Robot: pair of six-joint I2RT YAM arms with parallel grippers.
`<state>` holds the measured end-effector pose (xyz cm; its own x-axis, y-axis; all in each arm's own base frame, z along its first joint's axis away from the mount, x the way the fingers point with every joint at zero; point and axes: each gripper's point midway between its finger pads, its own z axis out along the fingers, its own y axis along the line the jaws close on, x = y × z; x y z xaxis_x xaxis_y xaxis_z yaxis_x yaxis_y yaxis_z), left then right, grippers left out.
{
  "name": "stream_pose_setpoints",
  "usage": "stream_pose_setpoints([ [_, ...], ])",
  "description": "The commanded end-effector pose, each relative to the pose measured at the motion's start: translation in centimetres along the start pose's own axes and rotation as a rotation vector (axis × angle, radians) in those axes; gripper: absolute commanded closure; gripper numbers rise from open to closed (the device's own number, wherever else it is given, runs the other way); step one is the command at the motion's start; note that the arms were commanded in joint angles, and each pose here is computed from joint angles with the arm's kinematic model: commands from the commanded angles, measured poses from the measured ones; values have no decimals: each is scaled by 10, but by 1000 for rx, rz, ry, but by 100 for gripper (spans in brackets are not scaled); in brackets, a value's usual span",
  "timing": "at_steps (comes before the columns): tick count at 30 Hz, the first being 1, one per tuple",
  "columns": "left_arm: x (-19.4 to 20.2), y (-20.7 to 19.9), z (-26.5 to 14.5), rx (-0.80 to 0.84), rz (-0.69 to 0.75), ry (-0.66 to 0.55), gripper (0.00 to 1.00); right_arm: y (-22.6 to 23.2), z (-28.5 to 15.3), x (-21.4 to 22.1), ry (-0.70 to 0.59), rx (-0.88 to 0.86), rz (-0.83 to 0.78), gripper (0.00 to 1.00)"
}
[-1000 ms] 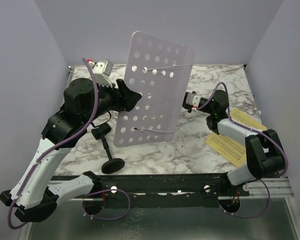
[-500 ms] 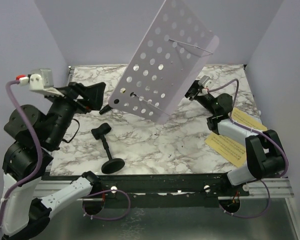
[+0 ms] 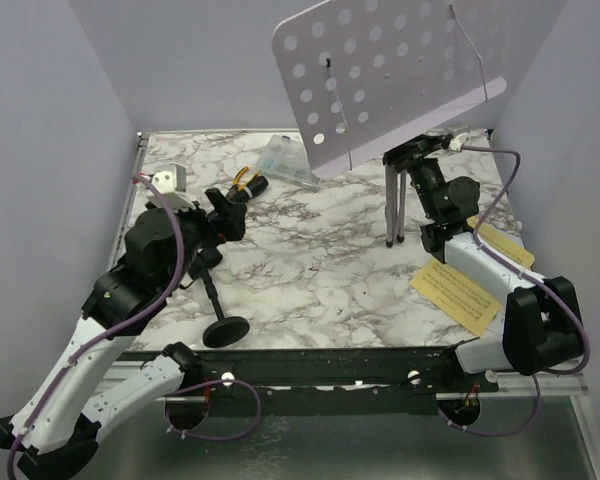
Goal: Set up the instrument practice props
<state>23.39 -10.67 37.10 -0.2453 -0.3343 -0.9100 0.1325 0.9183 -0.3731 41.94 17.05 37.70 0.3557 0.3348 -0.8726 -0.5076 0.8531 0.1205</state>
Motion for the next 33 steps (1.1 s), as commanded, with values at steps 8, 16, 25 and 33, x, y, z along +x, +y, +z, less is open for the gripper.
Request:
stream_pose_setpoints([
  [8,122,-129,62,688,-213,264,14,6,4,-49,-117,231,218,99],
  [16,169,-164,122,629,52,168,27,3,-5,-33,-14,369,210,100],
  [25,205,-189,168,545,107,102,30,18,-11,-33,7,369,49,99],
  [33,220,-173,172,483,148,110,64,15,-30,-55,-97,387,-26,99],
])
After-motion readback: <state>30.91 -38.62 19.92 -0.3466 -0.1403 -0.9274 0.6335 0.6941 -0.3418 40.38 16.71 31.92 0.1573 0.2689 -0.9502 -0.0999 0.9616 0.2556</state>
